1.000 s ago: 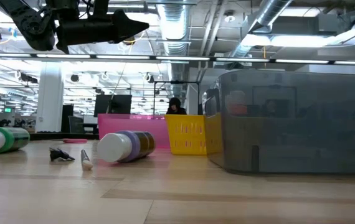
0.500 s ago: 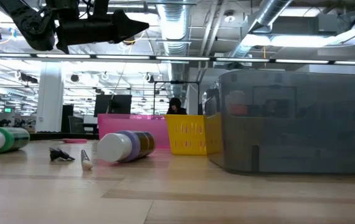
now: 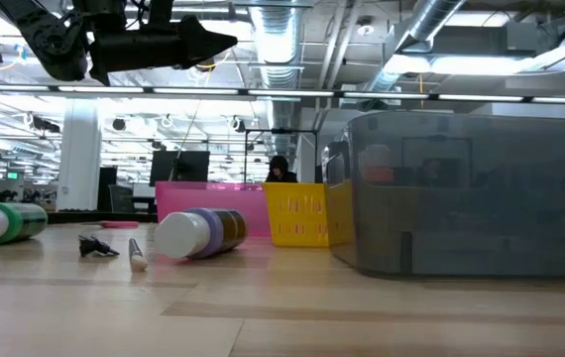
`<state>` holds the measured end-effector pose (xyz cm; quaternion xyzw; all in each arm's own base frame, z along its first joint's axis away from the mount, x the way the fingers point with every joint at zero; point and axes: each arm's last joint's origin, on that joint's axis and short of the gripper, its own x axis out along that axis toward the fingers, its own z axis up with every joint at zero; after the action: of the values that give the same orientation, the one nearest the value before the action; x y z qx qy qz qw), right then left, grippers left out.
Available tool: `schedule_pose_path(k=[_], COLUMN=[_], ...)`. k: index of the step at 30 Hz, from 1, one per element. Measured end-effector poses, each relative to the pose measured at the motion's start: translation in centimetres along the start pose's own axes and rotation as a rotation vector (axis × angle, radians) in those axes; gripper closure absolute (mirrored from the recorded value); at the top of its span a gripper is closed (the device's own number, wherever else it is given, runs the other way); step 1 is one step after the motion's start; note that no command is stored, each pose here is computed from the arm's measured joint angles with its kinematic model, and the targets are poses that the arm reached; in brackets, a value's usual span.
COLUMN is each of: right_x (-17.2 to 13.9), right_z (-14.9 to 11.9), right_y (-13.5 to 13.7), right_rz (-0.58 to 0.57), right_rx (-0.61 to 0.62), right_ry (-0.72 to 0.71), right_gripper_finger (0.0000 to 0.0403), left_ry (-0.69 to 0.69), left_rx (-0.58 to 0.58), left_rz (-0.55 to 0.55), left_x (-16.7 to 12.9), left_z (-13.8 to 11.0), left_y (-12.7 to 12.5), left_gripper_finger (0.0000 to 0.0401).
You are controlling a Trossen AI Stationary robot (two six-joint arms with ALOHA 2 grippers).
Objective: Pick & Place Paint Supplies
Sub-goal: Put the top right eyeshadow brush into the red bin
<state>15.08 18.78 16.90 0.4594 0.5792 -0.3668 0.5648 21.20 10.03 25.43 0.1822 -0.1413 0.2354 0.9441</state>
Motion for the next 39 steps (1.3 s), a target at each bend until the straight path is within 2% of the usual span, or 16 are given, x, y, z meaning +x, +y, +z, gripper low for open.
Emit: schedule_pose_path(k=[7, 14, 20, 29, 39], right_x=[-2.7, -4.2, -5.1, -7.4, -9.6], right_z=[0.4, 1.2, 2.2, 4.6, 8.1], right_y=[-0.3, -1.2, -1.9, -3.2, -3.4], right_rz=[-0.007, -0.041, -0.039, -0.083, -0.073], right_rx=[-0.008, -0.044, -0.130, -0.212, -0.410], right_ry=[-0.106, -0.223, -0.361, -0.476, -0.688], right_gripper_finger=[0.0403, 0.0403, 0.0403, 0.0403, 0.0403], left_ry=[0.000, 0.000, 0.001, 0.000, 0.006], left_rx=[0.000, 0.000, 0.000, 0.000, 0.000], left_rz=[0.000, 0.000, 0.000, 0.000, -0.001], left_x=[0.0, 0.0, 0.0, 0.0, 0.0], left_z=[0.0, 0.0, 0.0, 0.0, -0.1], left_y=[0.0, 0.0, 0.0, 0.0, 0.0], left_gripper_finger=[0.0197, 0.0197, 0.0197, 0.0197, 0.0197])
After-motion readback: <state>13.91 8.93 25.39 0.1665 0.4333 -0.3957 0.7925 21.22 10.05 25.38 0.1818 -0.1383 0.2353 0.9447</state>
